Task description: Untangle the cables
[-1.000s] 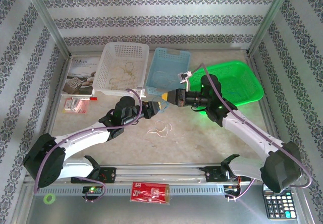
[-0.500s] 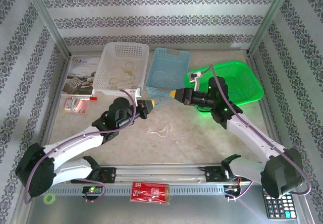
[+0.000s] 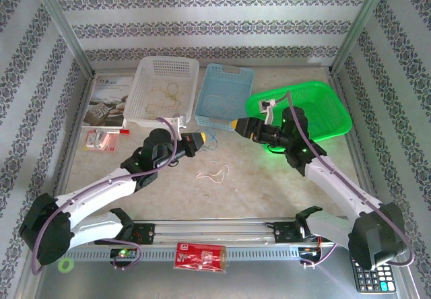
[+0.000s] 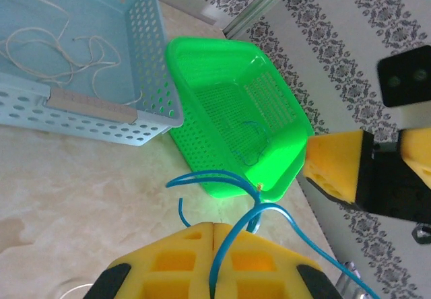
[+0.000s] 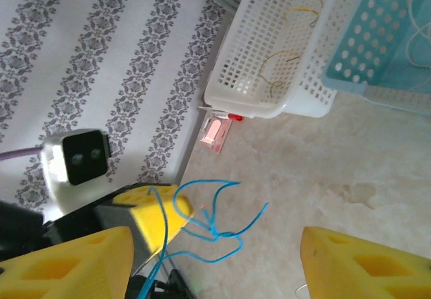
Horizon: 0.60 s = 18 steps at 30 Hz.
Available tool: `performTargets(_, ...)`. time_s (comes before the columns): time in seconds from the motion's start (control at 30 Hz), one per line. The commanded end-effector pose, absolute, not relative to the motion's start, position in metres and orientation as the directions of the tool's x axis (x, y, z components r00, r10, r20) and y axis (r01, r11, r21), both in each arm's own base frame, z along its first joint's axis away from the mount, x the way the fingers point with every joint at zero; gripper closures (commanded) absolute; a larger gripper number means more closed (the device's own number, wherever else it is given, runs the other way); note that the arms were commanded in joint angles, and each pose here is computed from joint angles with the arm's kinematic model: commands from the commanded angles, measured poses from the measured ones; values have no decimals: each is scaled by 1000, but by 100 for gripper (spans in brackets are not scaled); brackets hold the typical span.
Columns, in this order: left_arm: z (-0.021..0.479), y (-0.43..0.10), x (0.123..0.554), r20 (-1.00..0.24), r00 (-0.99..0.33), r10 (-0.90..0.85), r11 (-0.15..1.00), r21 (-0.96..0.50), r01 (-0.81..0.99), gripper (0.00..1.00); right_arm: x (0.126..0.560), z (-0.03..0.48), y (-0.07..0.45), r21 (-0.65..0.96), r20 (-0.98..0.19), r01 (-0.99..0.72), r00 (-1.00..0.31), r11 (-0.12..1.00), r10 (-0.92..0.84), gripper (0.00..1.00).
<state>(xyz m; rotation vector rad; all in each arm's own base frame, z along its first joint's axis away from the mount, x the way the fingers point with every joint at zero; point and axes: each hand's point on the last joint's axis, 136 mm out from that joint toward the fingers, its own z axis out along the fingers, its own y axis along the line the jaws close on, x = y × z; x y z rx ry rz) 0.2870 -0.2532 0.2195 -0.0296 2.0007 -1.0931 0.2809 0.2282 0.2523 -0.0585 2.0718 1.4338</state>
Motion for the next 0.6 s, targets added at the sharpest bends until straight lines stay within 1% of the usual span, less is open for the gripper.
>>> performTargets(0.0,238,-253,297,-571,-657,-491,547,-790,278,100,274,256,231,801,-560,-418,-777,428,289,32)
performTargets(0.1,235,-249,301,-506,-659,-557,505,-836,215,100,263,251,239,770,-598,-450,-757,452,264,31)
performTargets(0.2,239,-246,304,-438,-646,-626,438,-882,174,100,256,241,243,743,-624,-462,-741,485,250,31)
performTargets(0.3,253,-246,306,-399,-623,-673,366,-911,189,100,256,227,243,750,-607,-431,-750,502,264,31)
performTargets(0.43,274,-247,307,-401,-598,-694,315,-916,249,100,258,217,247,778,-571,-401,-773,484,277,31)
performTargets(0.57,286,-249,307,-410,-583,-702,284,-911,299,100,262,223,254,801,-554,-403,-779,442,294,31)
